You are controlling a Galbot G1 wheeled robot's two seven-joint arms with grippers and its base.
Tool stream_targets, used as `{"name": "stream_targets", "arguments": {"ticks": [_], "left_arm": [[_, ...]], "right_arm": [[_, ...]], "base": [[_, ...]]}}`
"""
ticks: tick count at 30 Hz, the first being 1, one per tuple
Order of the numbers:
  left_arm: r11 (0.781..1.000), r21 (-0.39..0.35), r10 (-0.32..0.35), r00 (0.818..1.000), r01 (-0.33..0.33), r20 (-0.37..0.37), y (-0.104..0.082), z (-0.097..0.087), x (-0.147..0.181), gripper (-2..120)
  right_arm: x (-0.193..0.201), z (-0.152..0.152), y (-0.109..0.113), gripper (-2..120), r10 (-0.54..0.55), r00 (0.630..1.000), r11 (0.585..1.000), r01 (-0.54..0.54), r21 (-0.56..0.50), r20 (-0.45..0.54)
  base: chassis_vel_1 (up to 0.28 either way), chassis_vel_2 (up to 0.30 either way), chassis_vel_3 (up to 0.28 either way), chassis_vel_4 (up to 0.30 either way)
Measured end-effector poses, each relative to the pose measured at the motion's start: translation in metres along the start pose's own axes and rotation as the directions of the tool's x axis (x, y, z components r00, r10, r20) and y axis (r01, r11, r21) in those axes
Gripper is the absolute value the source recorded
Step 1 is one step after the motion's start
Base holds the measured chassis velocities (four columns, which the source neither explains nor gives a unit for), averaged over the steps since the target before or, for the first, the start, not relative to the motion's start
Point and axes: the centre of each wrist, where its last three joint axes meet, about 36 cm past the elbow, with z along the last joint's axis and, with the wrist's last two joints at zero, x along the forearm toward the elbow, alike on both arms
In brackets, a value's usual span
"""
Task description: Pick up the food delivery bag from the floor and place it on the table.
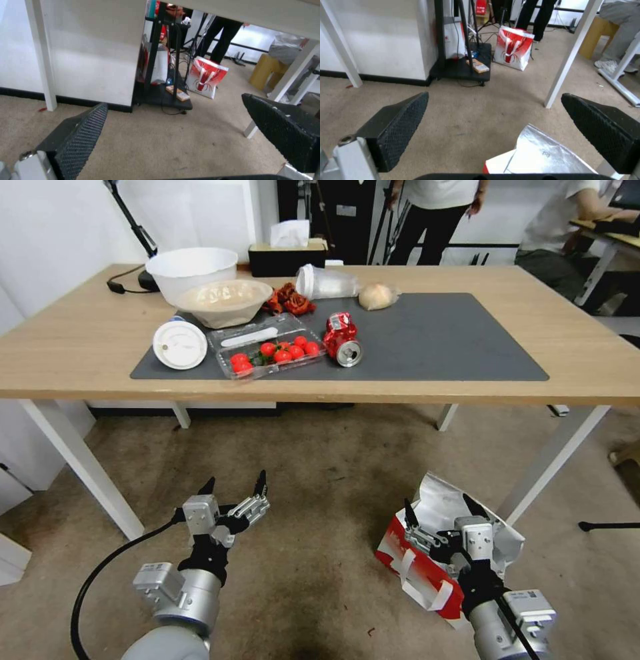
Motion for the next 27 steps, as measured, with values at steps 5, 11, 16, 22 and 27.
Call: {"name": "stream_targets", "arguments": {"ticks": [5, 11, 16, 22, 27], "left_arm": [[1.0, 0.0, 0.0, 1.0, 0.0, 0.0, 0.0, 0.0002, 0.0003, 100], [1.0, -0.012, 0.005, 1.0, -0.005, 0.004, 0.0004, 0.0003, 0.0003, 100], [1.0, -0.013, 0.004, 1.0, -0.004, 0.003, 0.0009, 0.0011, -0.0001, 100], [1.0, -0.013, 0.003, 1.0, -0.003, 0.003, 0.0012, 0.002, 0.0001, 100], [1.0, -0.014, 0.005, 1.0, -0.005, 0.004, 0.0014, 0.0023, -0.0002, 100]], "right_arm": [[-0.0001, 0.0001, 0.0, 100, 0.0, 1.0, 1.0, 0.0, 0.0, 0.0], [-0.0002, 0.0002, 0.0, 100, 0.0, 1.0, 1.0, 0.0, 0.0, 0.0], [-0.0003, 0.0002, -0.0001, 100, 0.001, 1.0, 1.0, -0.001, 0.0, 0.0], [-0.0003, 0.0002, -0.0002, 100, 0.001, 1.0, 1.0, -0.001, 0.0, 0.0], [-0.0003, 0.0003, -0.0002, 100, 0.001, 1.0, 1.0, -0.001, 0.0, 0.0]], "base": [[0.0, 0.0, 0.0, 0.0], [0.0, 0.0, 0.0, 0.0], [0.0, 0.0, 0.0, 0.0], [0.0, 0.0, 0.0, 0.0], [0.0, 0.0, 0.0, 0.0]]}}
